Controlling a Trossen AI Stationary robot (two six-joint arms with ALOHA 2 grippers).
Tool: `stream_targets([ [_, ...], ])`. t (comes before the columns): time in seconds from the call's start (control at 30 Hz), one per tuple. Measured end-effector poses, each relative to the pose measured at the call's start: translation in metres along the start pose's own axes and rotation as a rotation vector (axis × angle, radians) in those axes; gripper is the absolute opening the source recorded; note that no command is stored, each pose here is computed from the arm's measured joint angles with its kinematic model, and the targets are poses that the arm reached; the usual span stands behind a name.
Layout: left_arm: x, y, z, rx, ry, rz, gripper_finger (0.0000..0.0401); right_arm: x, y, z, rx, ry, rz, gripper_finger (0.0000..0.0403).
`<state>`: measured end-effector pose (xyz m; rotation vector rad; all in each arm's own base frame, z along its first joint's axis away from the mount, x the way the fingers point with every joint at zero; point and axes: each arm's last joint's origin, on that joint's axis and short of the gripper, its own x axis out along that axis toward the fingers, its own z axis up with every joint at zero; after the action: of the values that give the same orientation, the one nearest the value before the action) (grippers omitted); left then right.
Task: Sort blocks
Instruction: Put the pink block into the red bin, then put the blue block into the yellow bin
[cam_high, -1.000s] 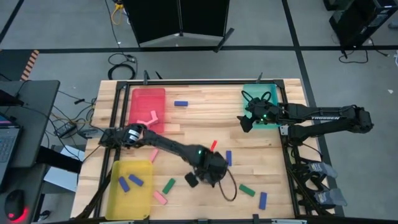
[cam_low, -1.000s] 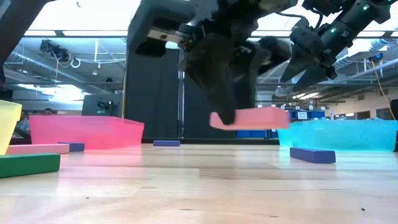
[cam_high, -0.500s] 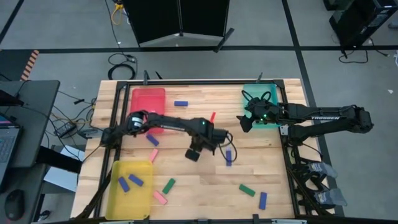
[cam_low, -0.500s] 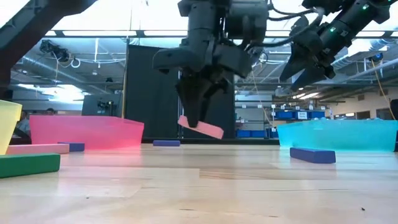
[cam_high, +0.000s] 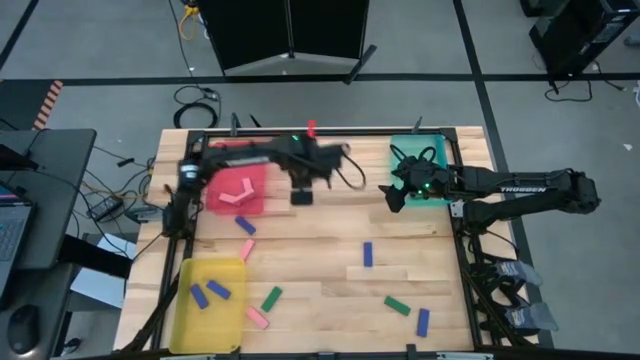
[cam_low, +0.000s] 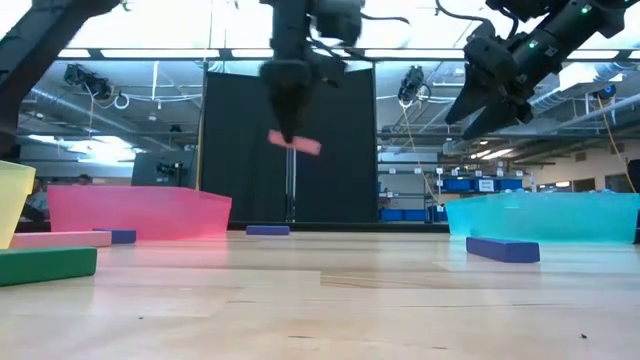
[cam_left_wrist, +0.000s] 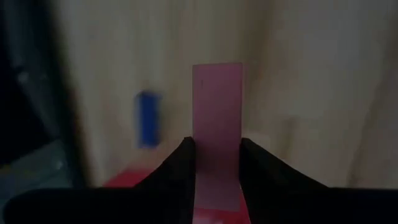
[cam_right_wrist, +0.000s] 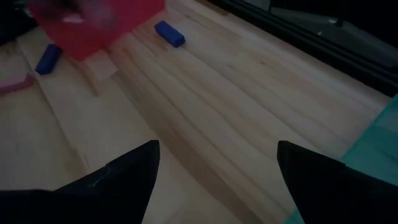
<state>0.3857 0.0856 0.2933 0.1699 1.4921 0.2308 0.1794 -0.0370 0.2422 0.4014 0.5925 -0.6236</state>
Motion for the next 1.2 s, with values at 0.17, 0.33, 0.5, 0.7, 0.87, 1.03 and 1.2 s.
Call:
stream_targets([
  [0.17, -0.022, 0.025, -0.057, -0.163, -0.032, 0.027, 0.0099, -0.001, 0.003, 0.002, -0.014, -0.023, 0.019, 0.0335],
  [0.33, -0.027, 0.027, -0.121, -0.373, -0.094, 0.073, 0.0099, -0.001, 0.006, 0.007, -0.004, -0.078, 0.048, 0.0335],
  [0.5, -0.015, 0.02, -0.171, -0.568, -0.121, 0.104, 0.0102, 0.001, 0.011, 0.013, 0.009, -0.138, 0.082, 0.0335],
  [0.7, 0.021, 0.01, -0.204, -0.708, -0.076, 0.114, 0.0121, 0.023, 0.031, 0.013, -0.02, -0.155, 0.142, 0.0335],
  [0.87, 0.05, 0.005, -0.215, -0.789, -0.025, 0.114, 0.0147, 0.047, 0.053, 0.012, -0.052, -0.125, 0.184, 0.0335],
  [1.03, 0.062, 0.005, -0.221, -0.838, -0.006, 0.101, 0.0185, 0.072, 0.082, 0.023, -0.16, -0.079, 0.207, 0.0335],
  [1.2, 0.058, 0.007, -0.225, -0.868, -0.056, 0.087, 0.023, 0.109, 0.107, 0.047, -0.29, -0.013, 0.212, 0.0335],
])
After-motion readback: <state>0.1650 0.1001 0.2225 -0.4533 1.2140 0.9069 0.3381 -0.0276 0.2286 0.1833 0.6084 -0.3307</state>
